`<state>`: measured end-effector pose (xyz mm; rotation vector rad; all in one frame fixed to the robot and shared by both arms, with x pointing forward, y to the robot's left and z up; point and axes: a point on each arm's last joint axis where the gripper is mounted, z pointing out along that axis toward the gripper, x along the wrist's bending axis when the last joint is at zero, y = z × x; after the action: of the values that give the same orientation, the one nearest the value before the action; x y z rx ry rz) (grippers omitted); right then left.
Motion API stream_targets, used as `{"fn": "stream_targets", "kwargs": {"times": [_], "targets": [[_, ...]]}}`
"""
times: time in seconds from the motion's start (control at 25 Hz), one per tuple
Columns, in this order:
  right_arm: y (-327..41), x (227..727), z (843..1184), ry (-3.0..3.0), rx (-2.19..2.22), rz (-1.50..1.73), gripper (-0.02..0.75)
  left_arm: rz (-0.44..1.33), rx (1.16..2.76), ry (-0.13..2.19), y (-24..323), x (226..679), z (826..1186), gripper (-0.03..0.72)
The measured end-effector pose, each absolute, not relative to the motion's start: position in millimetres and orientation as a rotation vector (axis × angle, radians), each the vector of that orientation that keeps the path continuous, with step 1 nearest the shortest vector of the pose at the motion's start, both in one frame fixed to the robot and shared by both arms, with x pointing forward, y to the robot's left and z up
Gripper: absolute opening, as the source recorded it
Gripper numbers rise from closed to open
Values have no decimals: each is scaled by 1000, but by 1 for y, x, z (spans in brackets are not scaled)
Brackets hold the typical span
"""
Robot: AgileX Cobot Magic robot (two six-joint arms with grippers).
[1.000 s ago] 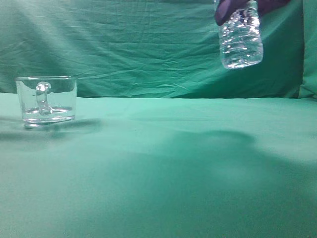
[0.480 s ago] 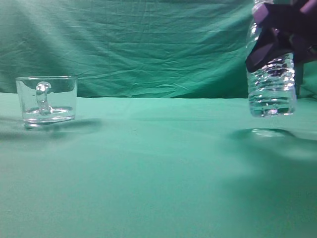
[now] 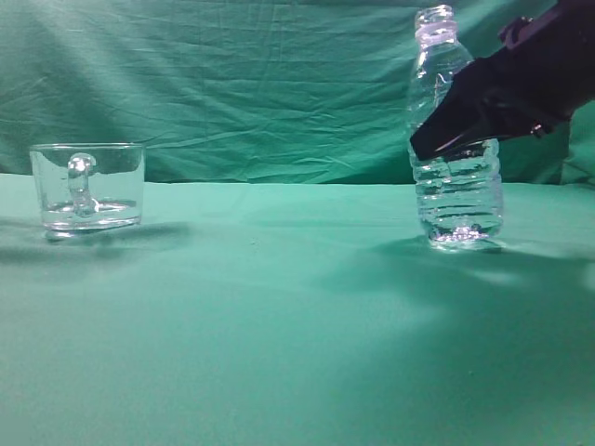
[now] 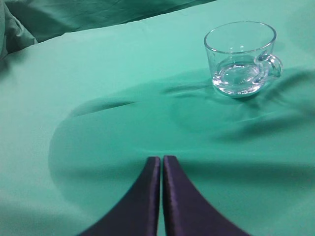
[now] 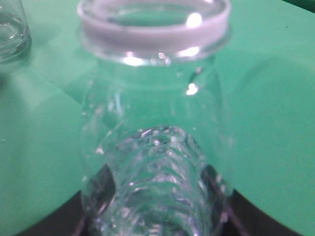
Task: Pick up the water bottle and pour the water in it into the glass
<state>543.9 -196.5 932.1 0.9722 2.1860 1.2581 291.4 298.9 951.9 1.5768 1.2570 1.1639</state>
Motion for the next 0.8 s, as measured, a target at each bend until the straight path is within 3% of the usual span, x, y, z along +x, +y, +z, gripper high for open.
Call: {"fn": "stream_targets", "kwargs": {"times": [0.32, 0.56, 0.8], "targets": [[-199, 548, 932, 2113, 1077, 1278, 343, 1164, 1577, 1257, 299, 291, 952, 0], [-199, 549, 933, 2080, 1162, 1318, 555, 1164, 1577, 1257, 299, 291, 952, 0], [-199, 548, 937, 2060, 1187, 1338, 547, 1164, 1577, 1257, 299, 291, 952, 0]]}}
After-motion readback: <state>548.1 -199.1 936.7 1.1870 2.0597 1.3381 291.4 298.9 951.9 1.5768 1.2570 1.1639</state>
